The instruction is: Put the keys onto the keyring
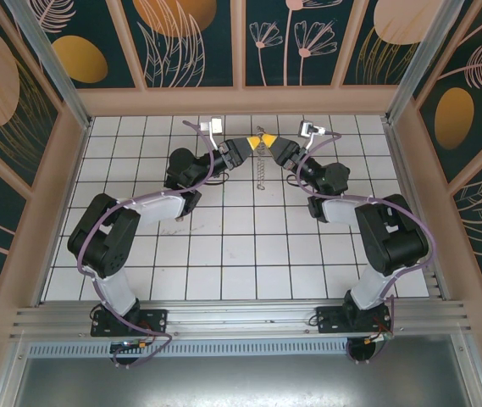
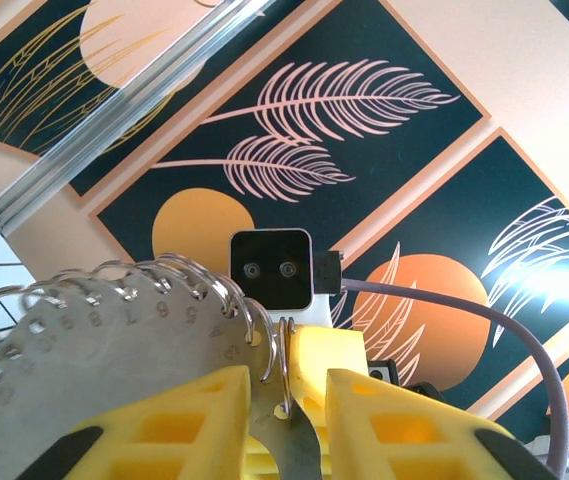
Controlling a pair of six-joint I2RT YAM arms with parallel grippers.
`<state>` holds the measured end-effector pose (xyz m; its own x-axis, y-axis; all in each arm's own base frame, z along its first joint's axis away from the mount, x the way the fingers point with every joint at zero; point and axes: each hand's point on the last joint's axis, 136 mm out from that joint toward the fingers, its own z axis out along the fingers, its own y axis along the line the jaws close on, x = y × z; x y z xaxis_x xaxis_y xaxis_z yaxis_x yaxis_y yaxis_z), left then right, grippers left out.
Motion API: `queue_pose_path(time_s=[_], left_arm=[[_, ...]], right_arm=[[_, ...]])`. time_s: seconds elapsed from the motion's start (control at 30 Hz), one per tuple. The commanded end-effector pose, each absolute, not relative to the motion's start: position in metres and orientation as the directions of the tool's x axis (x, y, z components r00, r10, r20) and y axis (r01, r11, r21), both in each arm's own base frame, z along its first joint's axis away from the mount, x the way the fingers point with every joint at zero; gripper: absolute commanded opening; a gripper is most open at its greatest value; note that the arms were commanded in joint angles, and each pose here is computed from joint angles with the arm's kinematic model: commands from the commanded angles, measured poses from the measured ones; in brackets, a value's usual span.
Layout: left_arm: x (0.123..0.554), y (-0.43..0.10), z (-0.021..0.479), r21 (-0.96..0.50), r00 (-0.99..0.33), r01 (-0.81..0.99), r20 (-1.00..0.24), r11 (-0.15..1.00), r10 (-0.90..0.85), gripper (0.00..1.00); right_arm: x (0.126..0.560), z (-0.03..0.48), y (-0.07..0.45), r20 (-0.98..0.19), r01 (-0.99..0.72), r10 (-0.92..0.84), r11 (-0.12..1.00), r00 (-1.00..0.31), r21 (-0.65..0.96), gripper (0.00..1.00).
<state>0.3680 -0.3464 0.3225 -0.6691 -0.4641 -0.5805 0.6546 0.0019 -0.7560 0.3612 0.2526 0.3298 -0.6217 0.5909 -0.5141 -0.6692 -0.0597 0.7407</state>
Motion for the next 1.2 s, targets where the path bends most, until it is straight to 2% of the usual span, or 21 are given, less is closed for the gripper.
queue_pose_path(time_s=[0.0, 0.5, 0.8, 1.03, 1.17], left_arm=[[0.3654, -0.3477, 0.3322, -0.727, -0.647, 0.686, -0.594, -0.025, -0.478, 0.25], [0.3647, -0.3497, 0.329, -0.727, -0.648, 0.686, -0.593, -0.028, -0.478, 0.24], [0.364, -0.3499, 0.3282, -0.726, -0.649, 0.687, -0.59, -0.037, -0.48, 0.19], [0.3634, -0.3492, 0.3293, -0.721, -0.645, 0.692, -0.591, -0.041, -0.485, 0.11], [0.364, -0.3495, 0.3304, -0.719, -0.643, 0.694, -0.591, -0.044, -0.487, 0.01]], right_arm=[[0.3475, 0.3629, 0.2481, -0.554, -0.768, 0.631, -0.105, -0.543, 0.632, 0.0], [0.3478, 0.3603, 0.2513, -0.553, -0.763, 0.625, -0.109, -0.55, 0.637, 0.0], [0.3487, 0.3596, 0.2521, -0.553, -0.763, 0.626, -0.108, -0.55, 0.637, 0.0], [0.3494, 0.3597, 0.2533, -0.55, -0.76, 0.623, -0.114, -0.556, 0.64, 0.0], [0.3476, 0.3597, 0.253, -0.552, -0.761, 0.621, -0.113, -0.556, 0.639, 0.0]])
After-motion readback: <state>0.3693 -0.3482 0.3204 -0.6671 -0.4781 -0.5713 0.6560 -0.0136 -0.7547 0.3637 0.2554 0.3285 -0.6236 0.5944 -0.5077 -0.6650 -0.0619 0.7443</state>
